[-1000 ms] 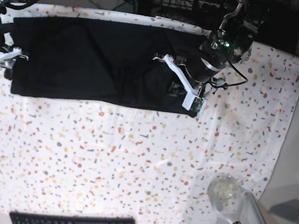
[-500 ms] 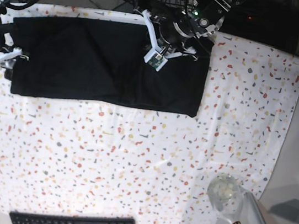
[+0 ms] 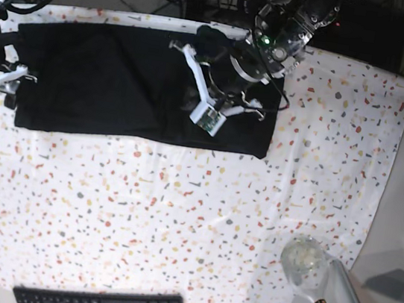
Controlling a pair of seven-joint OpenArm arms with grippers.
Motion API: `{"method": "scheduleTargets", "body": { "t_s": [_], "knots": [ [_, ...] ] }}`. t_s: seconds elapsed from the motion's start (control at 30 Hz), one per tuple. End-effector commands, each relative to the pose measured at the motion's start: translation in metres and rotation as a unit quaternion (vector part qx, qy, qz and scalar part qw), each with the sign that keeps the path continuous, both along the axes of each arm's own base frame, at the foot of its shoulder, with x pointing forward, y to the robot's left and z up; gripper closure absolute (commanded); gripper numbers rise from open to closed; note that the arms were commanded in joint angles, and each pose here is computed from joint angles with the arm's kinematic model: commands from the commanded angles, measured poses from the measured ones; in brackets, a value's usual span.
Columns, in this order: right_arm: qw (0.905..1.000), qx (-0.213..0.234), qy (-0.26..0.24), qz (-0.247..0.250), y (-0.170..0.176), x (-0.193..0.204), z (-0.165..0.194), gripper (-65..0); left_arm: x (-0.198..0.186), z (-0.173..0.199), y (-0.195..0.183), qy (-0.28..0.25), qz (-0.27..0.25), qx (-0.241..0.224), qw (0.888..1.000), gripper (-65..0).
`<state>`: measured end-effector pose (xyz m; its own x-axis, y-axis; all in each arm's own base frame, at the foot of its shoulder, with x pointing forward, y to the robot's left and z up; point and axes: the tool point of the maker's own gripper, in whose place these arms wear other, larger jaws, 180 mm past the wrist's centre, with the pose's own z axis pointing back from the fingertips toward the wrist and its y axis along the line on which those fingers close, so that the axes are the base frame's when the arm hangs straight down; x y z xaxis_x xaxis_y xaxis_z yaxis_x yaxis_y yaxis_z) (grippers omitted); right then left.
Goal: Layout the t-shirt on the table in an organized manner, then fold the t-shirt properly
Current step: 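Lift the strip end with the left gripper and fold it toward the right gripper, then release and reposition the left gripper at the folded end of the shirt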
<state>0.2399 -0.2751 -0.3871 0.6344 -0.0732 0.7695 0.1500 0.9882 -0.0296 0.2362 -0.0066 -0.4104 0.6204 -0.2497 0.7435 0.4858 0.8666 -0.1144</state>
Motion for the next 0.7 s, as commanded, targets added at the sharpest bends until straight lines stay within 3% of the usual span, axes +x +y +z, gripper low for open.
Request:
{"method": "scheduleTargets", "body": {
  "t_s": [0.0,0.17,0.47,0.67],
  "knots": [
    [0.9997,-0.007,-0.024,0.002,-0.004,0.007,0.013,-34.8,0.017,0.012,-0.001,-0.023,0.013,-0.014,1.000,0.0],
    [0.9997,-0.006,-0.024,0.005,-0.001,0.008,0.013,-34.8,0.042,0.005,-0.005,-0.022,0.021,-0.011,0.999,0.0],
    [0.9997,-0.005,-0.024,0.005,-0.001,0.008,0.012,-34.8,0.057,-0.055,-0.023,0.058,0.032,0.009,0.998,0.0],
    [0.9997,-0.004,-0.022,0.005,0.000,0.007,0.011,-34.8,0.070,-0.008,-0.018,-0.006,0.037,-0.014,0.999,0.0]
  ]
}}
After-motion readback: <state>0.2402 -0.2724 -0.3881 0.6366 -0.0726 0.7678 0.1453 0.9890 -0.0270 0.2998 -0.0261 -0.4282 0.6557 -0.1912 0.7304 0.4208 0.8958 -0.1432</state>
